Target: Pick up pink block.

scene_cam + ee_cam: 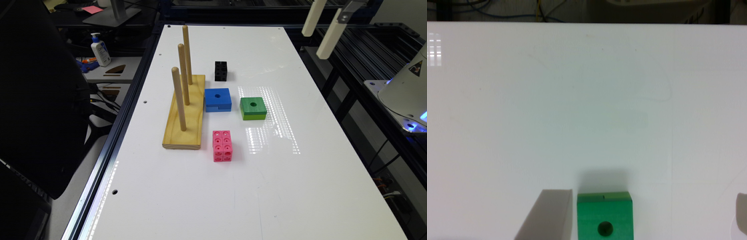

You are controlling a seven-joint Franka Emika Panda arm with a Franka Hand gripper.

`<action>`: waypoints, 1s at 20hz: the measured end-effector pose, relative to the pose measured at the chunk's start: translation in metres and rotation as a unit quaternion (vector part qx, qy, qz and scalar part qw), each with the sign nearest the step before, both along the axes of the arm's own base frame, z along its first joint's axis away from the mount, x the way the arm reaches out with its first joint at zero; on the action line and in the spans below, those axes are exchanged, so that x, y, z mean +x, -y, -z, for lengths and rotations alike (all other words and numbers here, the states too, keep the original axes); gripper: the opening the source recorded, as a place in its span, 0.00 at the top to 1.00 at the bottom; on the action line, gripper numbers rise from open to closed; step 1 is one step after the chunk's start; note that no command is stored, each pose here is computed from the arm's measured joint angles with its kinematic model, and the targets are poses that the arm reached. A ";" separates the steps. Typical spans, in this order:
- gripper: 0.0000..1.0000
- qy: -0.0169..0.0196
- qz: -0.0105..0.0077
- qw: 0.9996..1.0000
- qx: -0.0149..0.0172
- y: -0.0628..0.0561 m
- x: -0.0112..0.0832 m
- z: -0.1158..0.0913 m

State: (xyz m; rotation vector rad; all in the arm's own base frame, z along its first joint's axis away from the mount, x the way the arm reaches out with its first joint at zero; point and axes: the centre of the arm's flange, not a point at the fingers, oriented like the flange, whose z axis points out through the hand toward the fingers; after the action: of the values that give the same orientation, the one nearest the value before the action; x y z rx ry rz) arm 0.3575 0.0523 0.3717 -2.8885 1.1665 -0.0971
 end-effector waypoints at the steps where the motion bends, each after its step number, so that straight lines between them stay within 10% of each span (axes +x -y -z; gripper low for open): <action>1: 0.00 -0.003 0.000 1.000 0.000 -0.001 0.0052 0.001; 7: 0.00 -0.011 0.000 1.000 0.002 -0.008 0.0246 0.003; 20: 0.00 -0.010 0.000 1.000 -0.001 -0.038 0.0467 0.000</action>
State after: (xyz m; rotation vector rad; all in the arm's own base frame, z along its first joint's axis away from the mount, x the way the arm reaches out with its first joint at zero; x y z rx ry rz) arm 0.4041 0.0900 0.3721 -2.8988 1.1705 -0.0697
